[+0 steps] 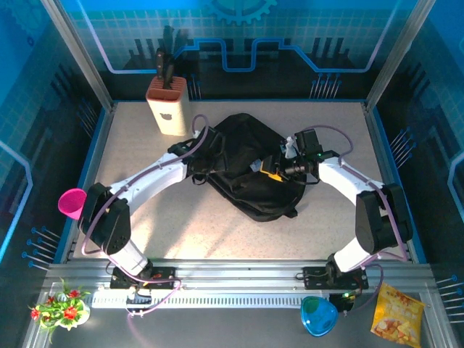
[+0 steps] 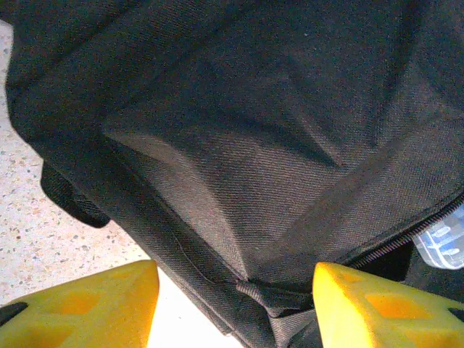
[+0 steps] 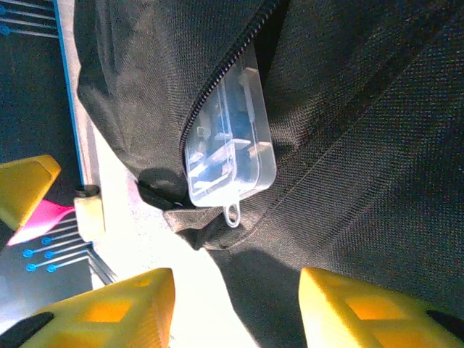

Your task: Pack books, pencil case, and school supplies into a backpack

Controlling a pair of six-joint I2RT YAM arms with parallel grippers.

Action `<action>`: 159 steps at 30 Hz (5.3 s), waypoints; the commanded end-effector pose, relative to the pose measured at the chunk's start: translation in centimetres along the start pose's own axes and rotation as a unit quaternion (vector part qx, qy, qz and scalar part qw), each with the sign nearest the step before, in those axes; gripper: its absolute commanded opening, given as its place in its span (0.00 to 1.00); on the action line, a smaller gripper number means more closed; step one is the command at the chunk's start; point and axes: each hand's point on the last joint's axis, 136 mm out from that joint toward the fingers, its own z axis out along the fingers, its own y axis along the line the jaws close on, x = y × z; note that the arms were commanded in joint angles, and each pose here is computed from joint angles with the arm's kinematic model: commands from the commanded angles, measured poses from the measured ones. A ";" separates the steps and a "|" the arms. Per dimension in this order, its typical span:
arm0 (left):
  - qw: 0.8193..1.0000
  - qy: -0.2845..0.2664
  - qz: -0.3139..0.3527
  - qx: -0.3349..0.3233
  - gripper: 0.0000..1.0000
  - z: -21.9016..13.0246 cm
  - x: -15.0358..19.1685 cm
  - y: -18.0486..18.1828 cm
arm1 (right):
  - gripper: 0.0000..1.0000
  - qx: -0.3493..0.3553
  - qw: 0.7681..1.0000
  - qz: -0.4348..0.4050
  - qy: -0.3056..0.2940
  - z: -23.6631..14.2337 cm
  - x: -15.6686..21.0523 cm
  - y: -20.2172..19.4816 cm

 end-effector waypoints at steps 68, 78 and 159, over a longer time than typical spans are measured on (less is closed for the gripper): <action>0.971 -0.041 -0.236 -0.015 0.99 -3.3 2.6 14.2 | 0.13 0.214 0.799 -0.535 0.173 13.0 2.2 5.6; 0.969 -0.002 -0.231 0.087 0.94 -2.9 2.3 10.2 | 0.00 0.156 0.837 -0.520 0.065 8.7 1.3 10.9; 0.937 0.089 -0.230 0.249 0.00 1.1 3.5 -1.2 | 0.00 0.362 0.899 -0.122 -0.215 -3.5 -16.8 -4.6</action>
